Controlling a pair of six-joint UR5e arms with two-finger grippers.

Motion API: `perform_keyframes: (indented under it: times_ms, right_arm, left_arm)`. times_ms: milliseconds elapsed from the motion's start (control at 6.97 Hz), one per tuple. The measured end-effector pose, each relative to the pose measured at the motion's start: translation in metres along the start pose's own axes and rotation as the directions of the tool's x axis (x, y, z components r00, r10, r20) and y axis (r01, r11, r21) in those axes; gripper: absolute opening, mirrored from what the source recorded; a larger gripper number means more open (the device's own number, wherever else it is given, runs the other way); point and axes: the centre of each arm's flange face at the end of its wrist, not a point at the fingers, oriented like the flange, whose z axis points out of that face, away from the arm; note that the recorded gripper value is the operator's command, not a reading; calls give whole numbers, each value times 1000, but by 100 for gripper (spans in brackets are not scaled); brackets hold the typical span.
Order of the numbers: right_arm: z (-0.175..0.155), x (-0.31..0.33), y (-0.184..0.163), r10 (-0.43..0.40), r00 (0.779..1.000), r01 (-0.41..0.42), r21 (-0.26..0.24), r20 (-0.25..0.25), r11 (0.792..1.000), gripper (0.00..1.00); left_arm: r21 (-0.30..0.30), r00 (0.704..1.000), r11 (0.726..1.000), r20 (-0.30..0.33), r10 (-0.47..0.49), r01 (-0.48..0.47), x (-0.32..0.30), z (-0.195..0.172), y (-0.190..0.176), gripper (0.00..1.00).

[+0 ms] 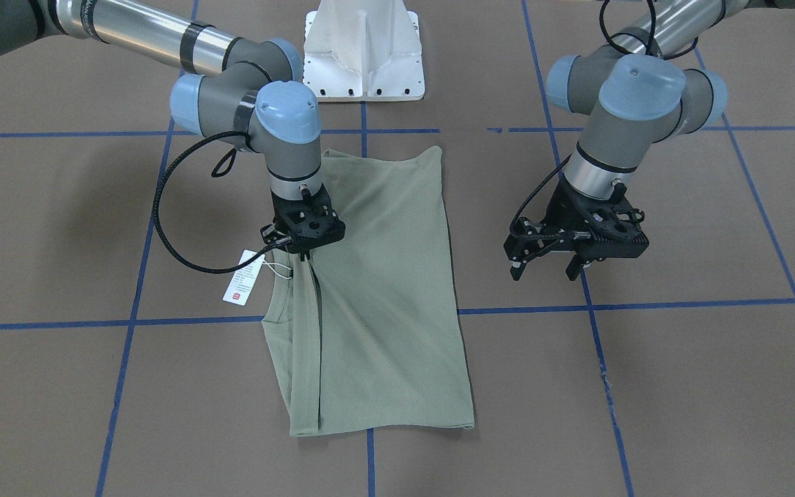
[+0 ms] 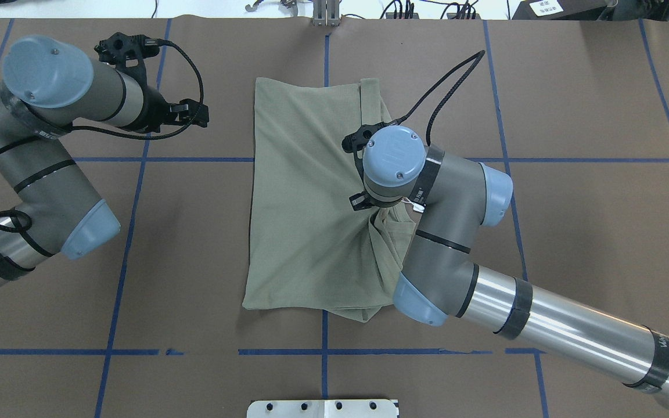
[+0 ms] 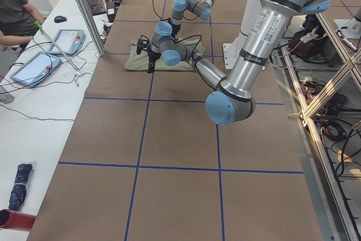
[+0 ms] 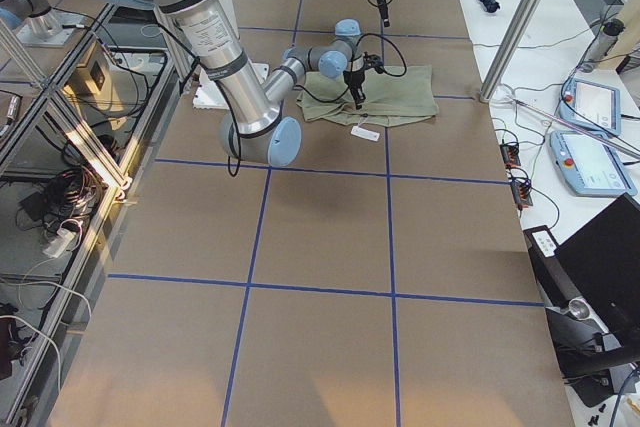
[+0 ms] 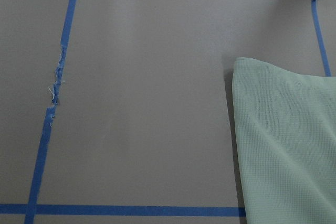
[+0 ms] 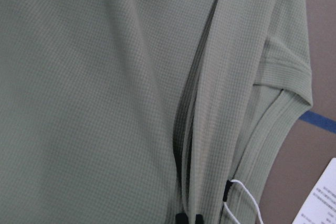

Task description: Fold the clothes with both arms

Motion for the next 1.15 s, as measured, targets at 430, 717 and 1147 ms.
perform_keyframes:
  times_ms: [430,717,1147]
  right_arm:
    - [1,11,9,3,1000,-3,-5,-9,1000,40]
    - [-1,10,8,2,1000,-2,-2,-7,1000,43]
    - [0,10,8,2,1000,-3,-2,-9,1000,9]
  left_arm:
    - [0,1000,1000,-1,-1,1,0,-1,0,100]
    - [0,1000,1000,0,-2,2,0,0,0,100]
    - [-1,1000,1000,2,-3,3,-1,1,0,100]
